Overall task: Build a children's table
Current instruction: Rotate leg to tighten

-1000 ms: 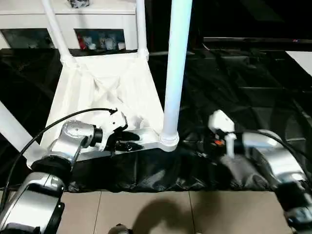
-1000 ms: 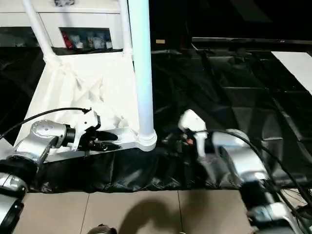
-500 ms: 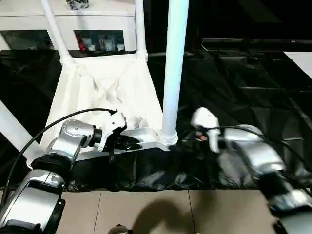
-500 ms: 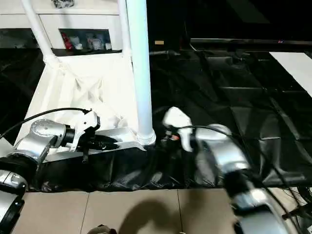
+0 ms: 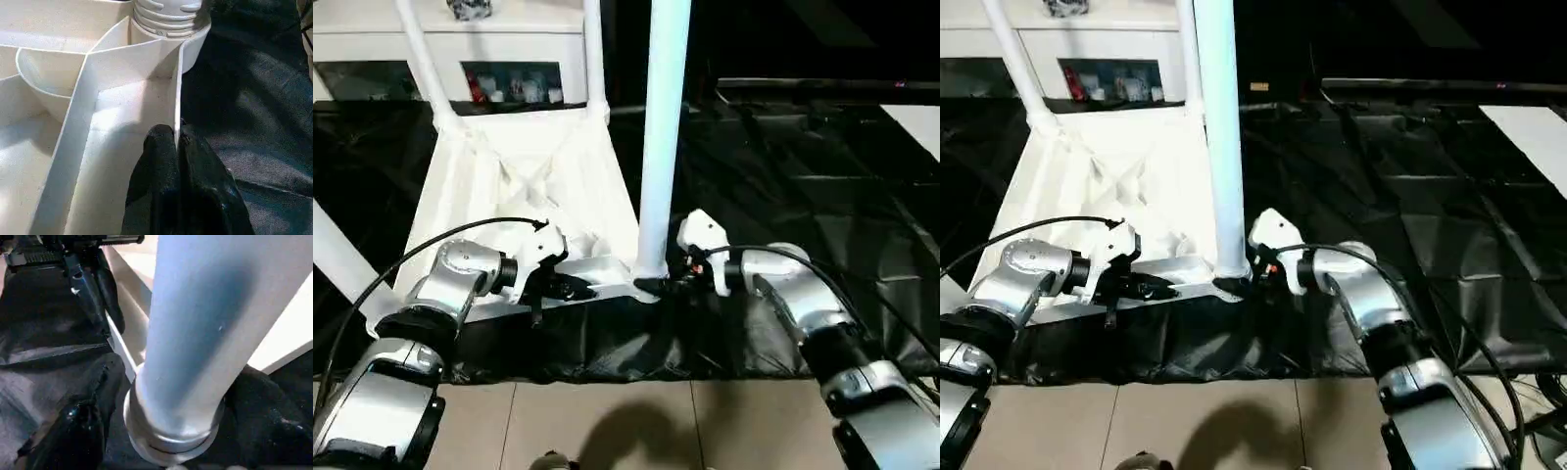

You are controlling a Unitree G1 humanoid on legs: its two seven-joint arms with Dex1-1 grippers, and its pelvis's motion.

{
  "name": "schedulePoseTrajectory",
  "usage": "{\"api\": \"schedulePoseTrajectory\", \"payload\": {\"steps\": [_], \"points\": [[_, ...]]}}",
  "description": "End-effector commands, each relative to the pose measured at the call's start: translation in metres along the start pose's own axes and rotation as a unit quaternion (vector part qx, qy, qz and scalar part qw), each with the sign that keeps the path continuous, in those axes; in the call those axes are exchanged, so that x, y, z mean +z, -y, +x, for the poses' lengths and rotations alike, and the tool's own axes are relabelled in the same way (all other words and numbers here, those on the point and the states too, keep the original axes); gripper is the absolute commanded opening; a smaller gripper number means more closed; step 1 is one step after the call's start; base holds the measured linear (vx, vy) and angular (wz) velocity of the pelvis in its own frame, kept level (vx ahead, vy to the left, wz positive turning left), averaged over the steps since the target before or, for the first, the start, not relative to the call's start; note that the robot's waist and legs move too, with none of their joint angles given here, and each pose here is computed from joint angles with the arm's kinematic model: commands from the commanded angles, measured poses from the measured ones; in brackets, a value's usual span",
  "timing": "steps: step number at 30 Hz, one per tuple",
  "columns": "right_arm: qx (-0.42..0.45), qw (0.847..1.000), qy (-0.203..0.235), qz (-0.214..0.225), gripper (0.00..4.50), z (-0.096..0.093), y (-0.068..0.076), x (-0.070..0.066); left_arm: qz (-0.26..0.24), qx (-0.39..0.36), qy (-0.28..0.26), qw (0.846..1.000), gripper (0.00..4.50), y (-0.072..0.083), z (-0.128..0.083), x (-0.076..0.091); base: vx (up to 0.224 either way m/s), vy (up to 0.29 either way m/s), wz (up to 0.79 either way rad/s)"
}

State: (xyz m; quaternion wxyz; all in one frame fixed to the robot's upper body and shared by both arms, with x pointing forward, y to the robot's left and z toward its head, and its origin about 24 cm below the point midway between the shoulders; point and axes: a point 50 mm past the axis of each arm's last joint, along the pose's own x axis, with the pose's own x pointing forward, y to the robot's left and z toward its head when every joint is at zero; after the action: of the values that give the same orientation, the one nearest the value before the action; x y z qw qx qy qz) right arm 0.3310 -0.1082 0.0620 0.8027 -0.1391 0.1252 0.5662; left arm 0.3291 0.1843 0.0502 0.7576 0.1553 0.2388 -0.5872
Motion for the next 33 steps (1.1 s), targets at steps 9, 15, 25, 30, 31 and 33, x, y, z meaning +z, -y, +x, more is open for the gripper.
{"api": "schedulePoseTrajectory", "payload": {"steps": [9,15,25,30,31,33], "points": [[0.005,1.000,-0.010,0.007,2.42,0.010,-0.002,-0.006,-0.029,0.038,-0.026,0.999,0.00,-0.004,-0.003,-0.010,0.000,0.000,0.00],[-0.040,0.997,-0.029,0.052,2.13,0.026,-0.019,-0.026,-0.047,0.115,0.011,0.992,0.00,-0.010,0.031,0.019,0.000,0.000,0.00],[-0.136,0.978,0.006,0.159,2.07,0.085,-0.046,-0.018,-0.085,0.176,0.039,0.980,0.00,0.003,0.088,0.042,0.000,0.000,0.00],[-0.139,0.973,0.047,0.176,2.37,0.088,-0.042,-0.005,-0.072,0.175,0.034,0.981,0.00,0.004,0.085,0.040,0.000,0.000,0.00],[-0.139,0.973,0.057,0.178,2.55,0.084,-0.039,-0.004,-0.068,0.173,0.033,0.982,0.00,0.003,0.081,0.038,0.000,0.000,0.00],[-0.135,0.973,0.070,0.173,2.69,0.072,-0.030,-0.005,-0.055,0.162,0.037,0.985,0.00,0.001,0.073,0.036,0.000,0.000,0.00]]}}
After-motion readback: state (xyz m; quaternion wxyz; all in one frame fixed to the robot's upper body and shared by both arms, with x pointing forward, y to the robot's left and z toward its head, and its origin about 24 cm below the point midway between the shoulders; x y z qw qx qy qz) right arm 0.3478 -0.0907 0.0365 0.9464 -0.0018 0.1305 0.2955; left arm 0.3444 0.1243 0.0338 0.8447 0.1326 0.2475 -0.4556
